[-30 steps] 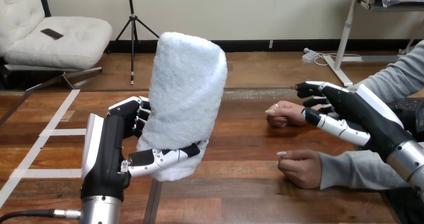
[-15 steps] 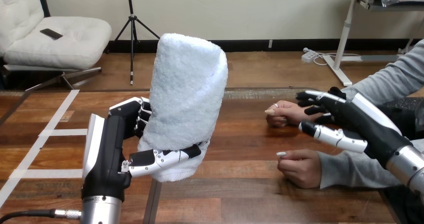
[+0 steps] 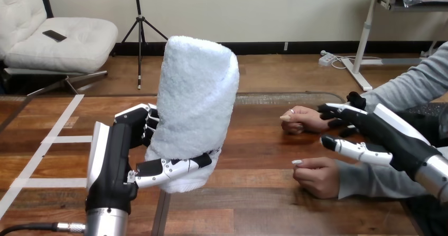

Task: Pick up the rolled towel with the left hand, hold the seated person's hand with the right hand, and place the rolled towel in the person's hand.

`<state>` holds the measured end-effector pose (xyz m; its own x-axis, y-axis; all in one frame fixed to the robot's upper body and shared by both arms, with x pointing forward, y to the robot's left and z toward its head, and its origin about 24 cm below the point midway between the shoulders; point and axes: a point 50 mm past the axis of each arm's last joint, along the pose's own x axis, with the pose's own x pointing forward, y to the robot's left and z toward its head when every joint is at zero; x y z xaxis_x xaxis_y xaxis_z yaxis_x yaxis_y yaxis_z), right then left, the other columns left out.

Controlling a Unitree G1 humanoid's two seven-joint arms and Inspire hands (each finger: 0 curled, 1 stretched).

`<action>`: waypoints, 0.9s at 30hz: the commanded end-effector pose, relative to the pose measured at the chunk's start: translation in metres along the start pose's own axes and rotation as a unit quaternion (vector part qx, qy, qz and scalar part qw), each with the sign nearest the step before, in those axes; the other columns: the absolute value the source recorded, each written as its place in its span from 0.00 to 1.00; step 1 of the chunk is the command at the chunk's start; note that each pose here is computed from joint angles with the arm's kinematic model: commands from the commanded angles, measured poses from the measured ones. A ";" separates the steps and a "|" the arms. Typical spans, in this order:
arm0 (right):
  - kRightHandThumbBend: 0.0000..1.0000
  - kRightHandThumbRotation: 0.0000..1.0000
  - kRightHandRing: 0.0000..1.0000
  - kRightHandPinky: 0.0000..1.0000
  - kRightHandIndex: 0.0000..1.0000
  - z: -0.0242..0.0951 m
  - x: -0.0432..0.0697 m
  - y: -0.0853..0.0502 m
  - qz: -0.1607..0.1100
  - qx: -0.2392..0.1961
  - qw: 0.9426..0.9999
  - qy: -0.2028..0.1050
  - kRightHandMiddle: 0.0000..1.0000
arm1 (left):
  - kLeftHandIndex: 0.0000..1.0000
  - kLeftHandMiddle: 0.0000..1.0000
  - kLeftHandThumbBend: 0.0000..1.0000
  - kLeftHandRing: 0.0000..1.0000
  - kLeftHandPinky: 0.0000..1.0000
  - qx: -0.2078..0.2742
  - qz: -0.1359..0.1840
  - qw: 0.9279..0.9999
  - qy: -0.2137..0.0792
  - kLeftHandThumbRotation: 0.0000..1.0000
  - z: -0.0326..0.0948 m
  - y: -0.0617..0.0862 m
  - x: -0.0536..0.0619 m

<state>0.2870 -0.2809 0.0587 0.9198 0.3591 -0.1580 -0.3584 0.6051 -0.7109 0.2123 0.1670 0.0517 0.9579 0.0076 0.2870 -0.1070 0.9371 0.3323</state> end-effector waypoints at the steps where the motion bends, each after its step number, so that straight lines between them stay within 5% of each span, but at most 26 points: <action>1: 0.60 0.66 0.86 0.77 0.89 0.013 0.010 -0.027 -0.016 -0.030 0.999 -0.016 0.88 | 0.39 0.35 0.66 0.30 0.26 -0.009 0.025 0.998 -0.064 0.00 0.022 0.008 0.013; 27: 0.70 0.48 0.89 0.81 0.90 0.004 0.004 -0.036 0.019 -0.051 0.998 0.031 0.90 | 0.39 0.35 0.66 0.30 0.26 -0.008 0.020 0.997 -0.068 0.00 0.021 0.011 0.013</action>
<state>0.2837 -0.2962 0.0498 0.8972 0.3251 -0.2990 -0.4373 0.5581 -0.7052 0.2106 0.1731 0.0508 0.9598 0.0218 0.2799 -0.1182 0.9356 0.3327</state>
